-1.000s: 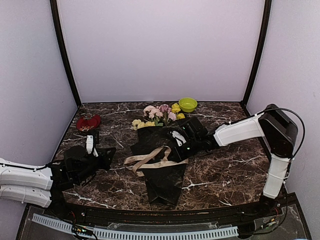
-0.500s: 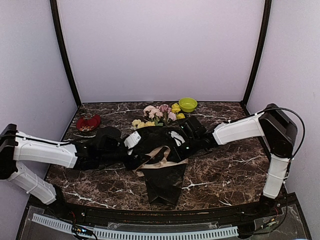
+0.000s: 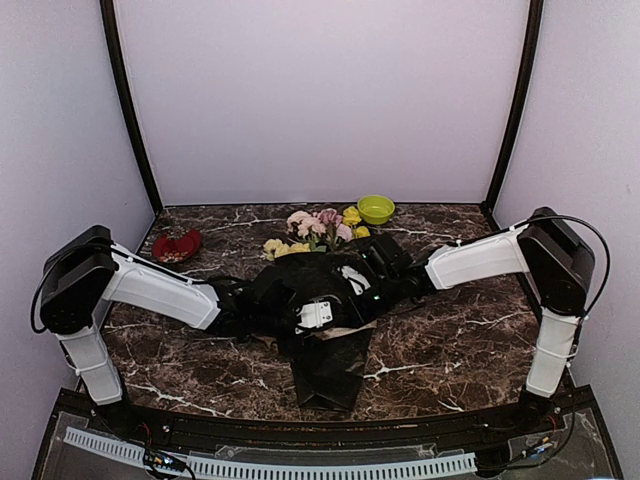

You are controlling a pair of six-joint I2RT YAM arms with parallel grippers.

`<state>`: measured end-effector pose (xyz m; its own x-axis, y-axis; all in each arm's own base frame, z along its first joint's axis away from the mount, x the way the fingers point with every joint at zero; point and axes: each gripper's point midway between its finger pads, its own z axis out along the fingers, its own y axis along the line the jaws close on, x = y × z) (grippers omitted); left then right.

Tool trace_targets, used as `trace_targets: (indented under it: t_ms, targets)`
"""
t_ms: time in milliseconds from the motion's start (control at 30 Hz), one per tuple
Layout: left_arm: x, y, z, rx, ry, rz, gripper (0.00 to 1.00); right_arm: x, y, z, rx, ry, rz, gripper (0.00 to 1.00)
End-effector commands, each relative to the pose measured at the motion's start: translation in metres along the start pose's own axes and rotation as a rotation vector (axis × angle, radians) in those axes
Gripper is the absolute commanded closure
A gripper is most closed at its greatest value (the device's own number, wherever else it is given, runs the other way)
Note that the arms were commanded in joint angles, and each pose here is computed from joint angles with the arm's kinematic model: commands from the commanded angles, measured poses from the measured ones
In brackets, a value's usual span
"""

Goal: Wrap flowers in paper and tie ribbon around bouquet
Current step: Cross the ribbon over the folded bouquet.

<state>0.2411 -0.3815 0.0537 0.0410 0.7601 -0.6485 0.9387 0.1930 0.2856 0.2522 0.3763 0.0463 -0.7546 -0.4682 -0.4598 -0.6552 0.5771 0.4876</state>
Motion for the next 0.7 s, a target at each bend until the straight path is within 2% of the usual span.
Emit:
trace_targets:
  t_ms: [0, 133, 333, 667]
  targets:
    - [-0.003, 0.013, 0.004, -0.064, 0.005, 0.058, 0.57, -0.005, 0.011, -0.005, -0.025, 0.004, -0.008, 1.00]
    - [0.005, 0.009, 0.008, -0.055, 0.021, 0.050, 0.70, -0.003, 0.011, -0.006, -0.028, 0.011, -0.001, 1.00]
    - [0.002, 0.008, 0.004, -0.049, 0.009, 0.031, 0.99, 0.002, 0.008, -0.005, -0.018, 0.034, -0.006, 1.00]
    - [-0.039, 0.008, -0.032, -0.037, -0.180, 0.004, 1.00, 0.031, 0.004, -0.009, -0.002, 0.163, -0.084, 1.00]
